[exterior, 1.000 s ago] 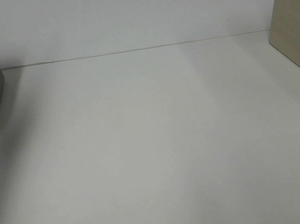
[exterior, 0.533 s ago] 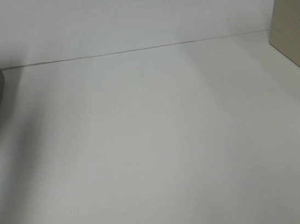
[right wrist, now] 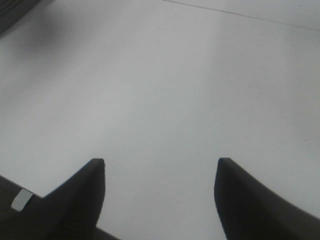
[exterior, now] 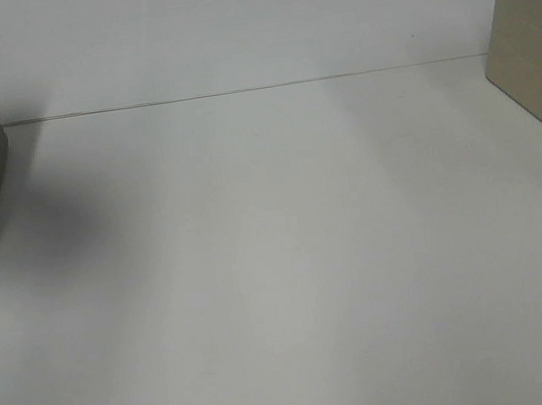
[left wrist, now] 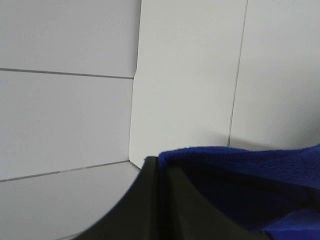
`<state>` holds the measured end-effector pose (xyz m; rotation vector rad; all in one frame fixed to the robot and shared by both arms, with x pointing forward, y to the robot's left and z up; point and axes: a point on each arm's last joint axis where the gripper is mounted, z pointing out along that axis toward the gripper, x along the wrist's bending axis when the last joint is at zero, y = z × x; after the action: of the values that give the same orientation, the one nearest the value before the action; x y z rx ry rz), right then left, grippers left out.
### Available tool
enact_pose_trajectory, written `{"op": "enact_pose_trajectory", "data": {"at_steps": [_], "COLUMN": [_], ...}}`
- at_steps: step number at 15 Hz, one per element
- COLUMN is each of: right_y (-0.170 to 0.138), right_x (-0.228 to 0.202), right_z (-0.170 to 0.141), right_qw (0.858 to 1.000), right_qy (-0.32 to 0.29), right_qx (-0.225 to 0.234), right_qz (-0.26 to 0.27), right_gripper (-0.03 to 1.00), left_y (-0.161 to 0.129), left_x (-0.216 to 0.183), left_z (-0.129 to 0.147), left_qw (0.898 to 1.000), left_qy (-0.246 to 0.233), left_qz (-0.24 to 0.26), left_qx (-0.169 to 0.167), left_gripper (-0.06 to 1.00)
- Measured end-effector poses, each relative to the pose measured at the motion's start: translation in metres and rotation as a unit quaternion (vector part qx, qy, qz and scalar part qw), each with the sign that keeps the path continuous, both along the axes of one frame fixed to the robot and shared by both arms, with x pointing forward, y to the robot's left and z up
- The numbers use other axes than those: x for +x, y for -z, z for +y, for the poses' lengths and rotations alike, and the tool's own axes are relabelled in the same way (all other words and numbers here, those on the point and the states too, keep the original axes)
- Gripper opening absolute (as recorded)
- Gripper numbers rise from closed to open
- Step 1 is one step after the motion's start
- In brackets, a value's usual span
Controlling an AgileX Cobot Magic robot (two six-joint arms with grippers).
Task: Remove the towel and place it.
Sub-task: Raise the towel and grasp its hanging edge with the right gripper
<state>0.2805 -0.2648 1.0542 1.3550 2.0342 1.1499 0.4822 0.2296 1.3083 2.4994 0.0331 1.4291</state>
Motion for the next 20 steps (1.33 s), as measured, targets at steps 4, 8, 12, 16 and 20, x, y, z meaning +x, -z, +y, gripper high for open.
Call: {"op": "enact_pose_trajectory", "data": {"at_steps": [4,8,12,16,20], "right_y": [0.001,0.015,0.030,0.047,0.063], "right_x": [0.073,0.134,0.180,0.233,0.272], "right_z": [0.028,0.046,0.062,0.075,0.109], "right_qw": [0.988,0.970,0.935,0.904,0.881], "right_qy": [-0.152,-0.213,-0.302,-0.355,-0.400], "right_qx": [0.027,0.089,0.152,0.223,0.239], "right_qz": [-0.027,-0.082,-0.107,-0.088,-0.075], "right_gripper": [0.63,0.63,0.63,0.63,0.63], "left_y": [0.013,0.030,0.034,0.031,0.031], "left_x": [0.013,0.025,0.017,0.007,0.004], "left_z": [-0.055,-0.099,-0.120,-0.139,-0.142], "left_qw": [0.995,0.988,0.983,0.975,0.971], "left_qy": [0.096,0.152,0.185,0.222,0.235], "left_qz": [-0.008,-0.010,-0.005,-0.016,-0.006], "left_qx": [0.014,0.015,0.017,-0.014,-0.034], "left_gripper": [0.00,0.00,0.00,0.00,0.00]}}
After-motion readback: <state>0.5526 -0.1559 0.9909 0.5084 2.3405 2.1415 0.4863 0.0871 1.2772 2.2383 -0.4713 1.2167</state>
